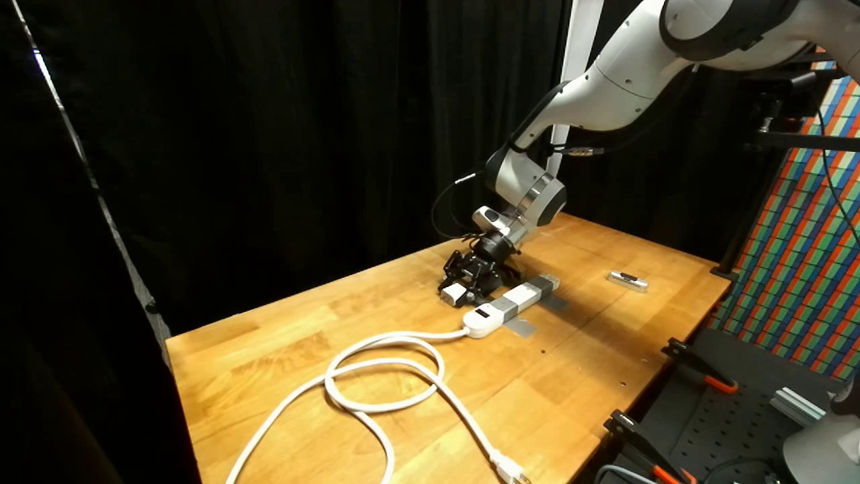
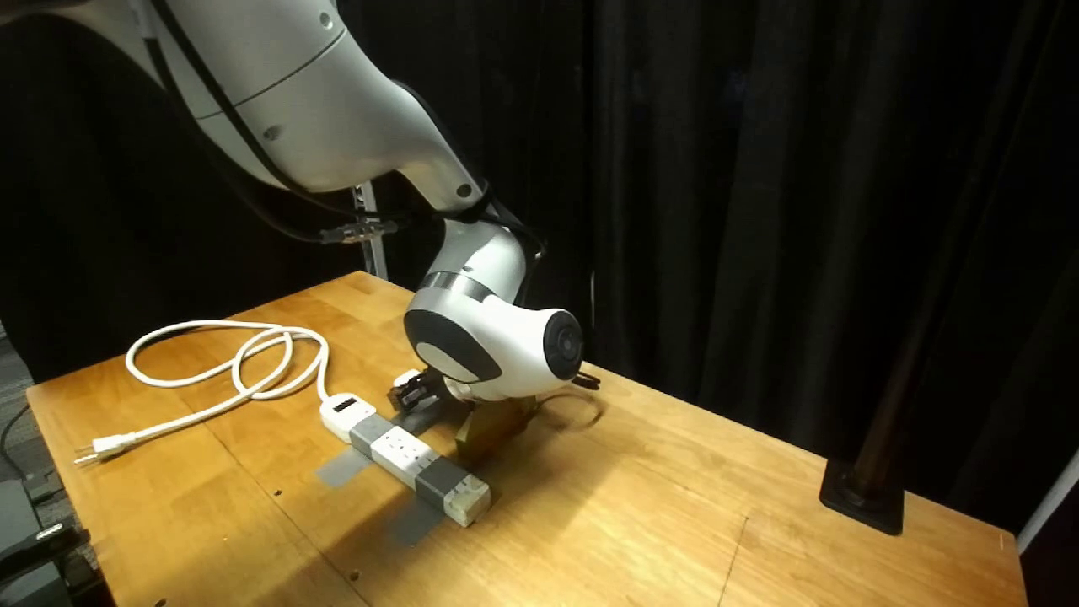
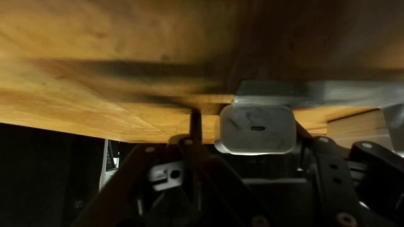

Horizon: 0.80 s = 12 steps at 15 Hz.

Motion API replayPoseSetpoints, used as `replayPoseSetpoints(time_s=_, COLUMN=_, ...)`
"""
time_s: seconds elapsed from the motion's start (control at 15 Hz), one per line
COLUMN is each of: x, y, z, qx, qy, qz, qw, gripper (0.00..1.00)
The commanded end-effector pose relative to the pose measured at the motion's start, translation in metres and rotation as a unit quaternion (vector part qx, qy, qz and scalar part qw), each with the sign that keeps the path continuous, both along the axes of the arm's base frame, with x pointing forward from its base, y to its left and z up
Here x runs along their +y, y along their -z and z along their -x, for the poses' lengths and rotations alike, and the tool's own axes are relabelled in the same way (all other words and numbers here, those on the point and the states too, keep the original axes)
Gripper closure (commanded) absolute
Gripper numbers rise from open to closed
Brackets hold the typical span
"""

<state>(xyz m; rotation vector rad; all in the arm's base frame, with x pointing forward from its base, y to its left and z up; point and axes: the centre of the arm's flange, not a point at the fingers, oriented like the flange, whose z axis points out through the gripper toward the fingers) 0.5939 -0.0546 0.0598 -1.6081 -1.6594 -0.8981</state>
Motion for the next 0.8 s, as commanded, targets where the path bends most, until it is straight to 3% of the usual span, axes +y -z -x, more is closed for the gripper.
replayPoseSetpoints(time_s=0.0, x=0.002, y=-0.006, z=-0.002, qx=-0.021, qy=0.007, qz=0.024, qw=0.9995, gripper=0.06)
replayPoseSetpoints(time_s=0.07, x=0.002, y=-0.006, z=-0.004, qx=-0.022, qy=0.007, qz=0.028, qw=0.9994, gripper=0.00)
replayPoseSetpoints(time_s=0.73, x=-0.006, y=-0.011, z=-0.016, qx=-0.026, qy=0.018, qz=0.043, qw=0.9986, gripper=0.00)
